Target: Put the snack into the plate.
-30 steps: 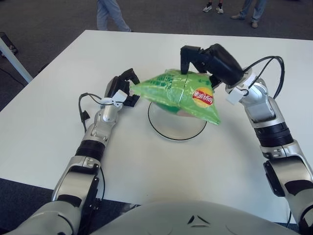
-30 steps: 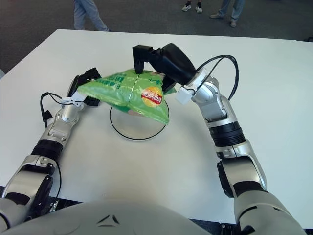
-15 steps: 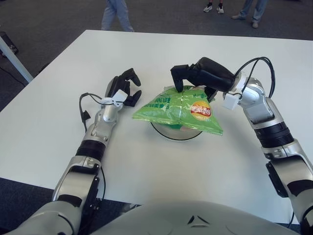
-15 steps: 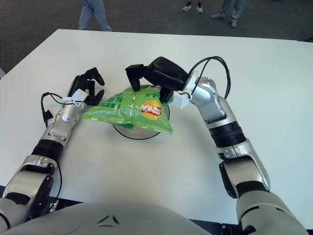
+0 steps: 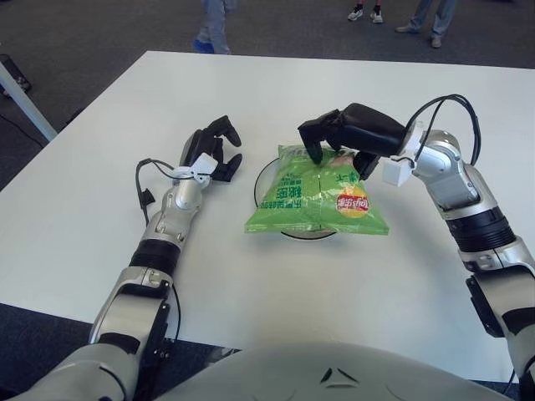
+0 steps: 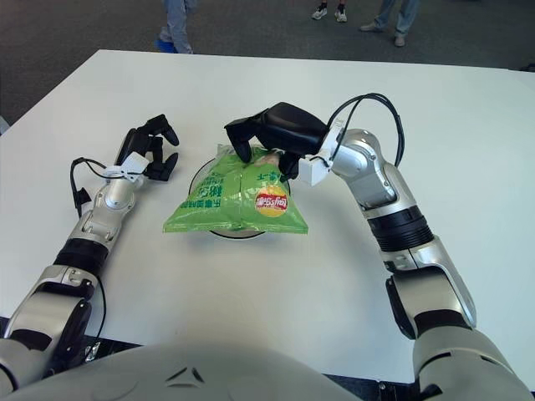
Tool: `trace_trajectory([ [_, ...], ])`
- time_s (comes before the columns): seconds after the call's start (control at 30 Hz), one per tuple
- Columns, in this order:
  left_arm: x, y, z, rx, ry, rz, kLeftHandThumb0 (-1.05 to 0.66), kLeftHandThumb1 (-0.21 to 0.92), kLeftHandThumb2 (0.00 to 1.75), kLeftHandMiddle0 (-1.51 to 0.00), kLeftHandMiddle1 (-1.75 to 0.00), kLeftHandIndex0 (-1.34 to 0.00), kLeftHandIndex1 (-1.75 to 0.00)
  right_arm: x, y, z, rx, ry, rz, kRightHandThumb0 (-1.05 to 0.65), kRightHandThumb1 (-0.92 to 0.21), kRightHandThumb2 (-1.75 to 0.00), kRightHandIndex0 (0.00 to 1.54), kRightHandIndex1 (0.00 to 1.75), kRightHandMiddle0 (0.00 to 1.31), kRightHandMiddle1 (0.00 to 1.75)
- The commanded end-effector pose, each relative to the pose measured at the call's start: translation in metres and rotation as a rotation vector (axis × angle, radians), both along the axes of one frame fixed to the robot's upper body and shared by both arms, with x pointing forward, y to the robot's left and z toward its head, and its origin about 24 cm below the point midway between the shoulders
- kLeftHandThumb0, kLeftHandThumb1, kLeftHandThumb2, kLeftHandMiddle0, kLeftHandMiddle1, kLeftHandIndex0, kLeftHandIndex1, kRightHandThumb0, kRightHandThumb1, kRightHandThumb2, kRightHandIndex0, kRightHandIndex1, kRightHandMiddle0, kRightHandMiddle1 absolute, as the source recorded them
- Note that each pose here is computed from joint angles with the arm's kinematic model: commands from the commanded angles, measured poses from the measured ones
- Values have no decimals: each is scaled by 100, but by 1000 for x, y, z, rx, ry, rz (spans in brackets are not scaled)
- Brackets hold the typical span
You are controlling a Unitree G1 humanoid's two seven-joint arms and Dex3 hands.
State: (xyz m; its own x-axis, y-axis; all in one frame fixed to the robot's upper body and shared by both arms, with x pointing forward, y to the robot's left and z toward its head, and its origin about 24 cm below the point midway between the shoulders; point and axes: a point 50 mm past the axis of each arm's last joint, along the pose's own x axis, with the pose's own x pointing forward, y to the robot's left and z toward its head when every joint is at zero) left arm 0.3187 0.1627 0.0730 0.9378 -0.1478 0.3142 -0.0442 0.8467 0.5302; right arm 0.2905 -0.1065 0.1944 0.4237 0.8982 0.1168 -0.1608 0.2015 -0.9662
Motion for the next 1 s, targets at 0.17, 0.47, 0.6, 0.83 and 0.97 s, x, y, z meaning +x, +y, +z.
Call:
trace_trajectory([
  [0.17, -17, -2, -33, -26, 113, 5, -50, 26, 138, -122, -175, -66, -175, 4, -3, 0, -62, 4, 46, -51, -46, -84, 2, 119, 18, 139],
  [0.47, -16, -2, -35, -8, 119, 2, -49, 29, 134, -122, -175, -63, -175, 6, -9, 8, -204, 9, 106, -71, -51, -75, 0, 44, 1, 101],
  [0.6, -16, -1, -35, 0, 114, 6, -49, 30, 133, -122, -175, -62, -175, 7, -12, 8, -242, -23, 116, -79, -64, -61, 0, 27, 0, 87],
  [0.83, -16, -2, -34, 19, 104, 13, -49, 29, 135, -122, -175, -64, -175, 8, -15, 11, -277, -74, 155, -84, -73, -50, 0, 17, 0, 76],
  [0.97, -16, -2, -35, 18, 116, 8, -49, 29, 135, -123, -175, -64, -175, 9, -20, 15, -302, -84, 156, -83, -74, -48, 0, 15, 0, 74],
])
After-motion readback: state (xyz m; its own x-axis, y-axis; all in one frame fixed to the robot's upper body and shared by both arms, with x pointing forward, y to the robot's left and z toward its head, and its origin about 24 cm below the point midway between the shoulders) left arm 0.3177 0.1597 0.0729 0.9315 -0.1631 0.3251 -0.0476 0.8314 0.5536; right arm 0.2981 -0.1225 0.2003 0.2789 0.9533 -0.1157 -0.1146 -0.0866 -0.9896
